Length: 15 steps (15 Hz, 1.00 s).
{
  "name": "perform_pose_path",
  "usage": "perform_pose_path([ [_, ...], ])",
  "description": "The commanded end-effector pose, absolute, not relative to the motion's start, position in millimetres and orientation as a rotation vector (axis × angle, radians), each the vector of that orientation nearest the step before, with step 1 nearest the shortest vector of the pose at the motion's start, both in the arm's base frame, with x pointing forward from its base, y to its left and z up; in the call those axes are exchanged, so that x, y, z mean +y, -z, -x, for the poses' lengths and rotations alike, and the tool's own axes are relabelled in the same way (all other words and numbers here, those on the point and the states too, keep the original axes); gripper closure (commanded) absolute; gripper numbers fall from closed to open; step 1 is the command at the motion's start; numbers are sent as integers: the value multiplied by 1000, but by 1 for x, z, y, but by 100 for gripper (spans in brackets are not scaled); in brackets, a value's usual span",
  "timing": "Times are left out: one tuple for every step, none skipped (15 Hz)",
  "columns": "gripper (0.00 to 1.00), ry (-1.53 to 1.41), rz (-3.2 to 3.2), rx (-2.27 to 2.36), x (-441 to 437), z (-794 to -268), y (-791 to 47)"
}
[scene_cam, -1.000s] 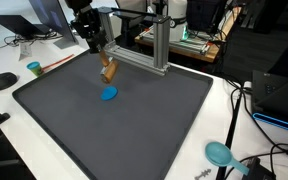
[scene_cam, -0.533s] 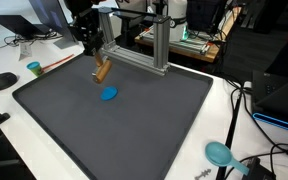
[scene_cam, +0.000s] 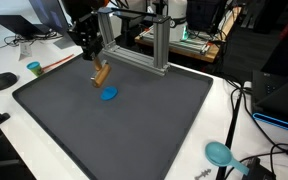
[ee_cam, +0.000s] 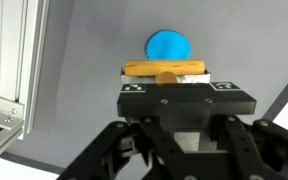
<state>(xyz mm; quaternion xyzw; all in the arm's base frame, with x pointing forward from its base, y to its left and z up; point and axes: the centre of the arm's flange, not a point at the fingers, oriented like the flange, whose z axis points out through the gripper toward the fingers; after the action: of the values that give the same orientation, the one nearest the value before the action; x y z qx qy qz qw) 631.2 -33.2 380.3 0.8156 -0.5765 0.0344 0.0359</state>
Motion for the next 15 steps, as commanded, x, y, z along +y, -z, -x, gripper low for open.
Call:
perform_pose_path([
  [78, -144, -2515, -1796, -22, -643, -379],
  [78, -139, -2517, -1792, -20, -645, -376],
  [78, -134, -2522, -1790, -18, -647, -373],
  [78, -129, -2522, -1784, -16, -649, -371],
  [78, -124, -2519, -1782, -15, -652, -368],
  [78, -117, -2512, -1785, -14, -654, -365],
  [78, -108, -2508, -1784, -13, -656, -361],
  [78, -102, -2512, -1781, -12, -658, -357],
  [78, -96, -2516, -1788, -12, -659, -353],
  [78, -89, -2513, -1796, -12, -661, -348],
  [78, -82, -2515, -1796, -11, -662, -343],
  [78, -75, -2515, -1804, -11, -663, -339],
  [78, -66, -2514, -1809, -10, -664, -334],
  [78, -53, -2514, -1813, -10, -664, -330],
  [78, -43, -2517, -1817, -10, -664, -326],
])
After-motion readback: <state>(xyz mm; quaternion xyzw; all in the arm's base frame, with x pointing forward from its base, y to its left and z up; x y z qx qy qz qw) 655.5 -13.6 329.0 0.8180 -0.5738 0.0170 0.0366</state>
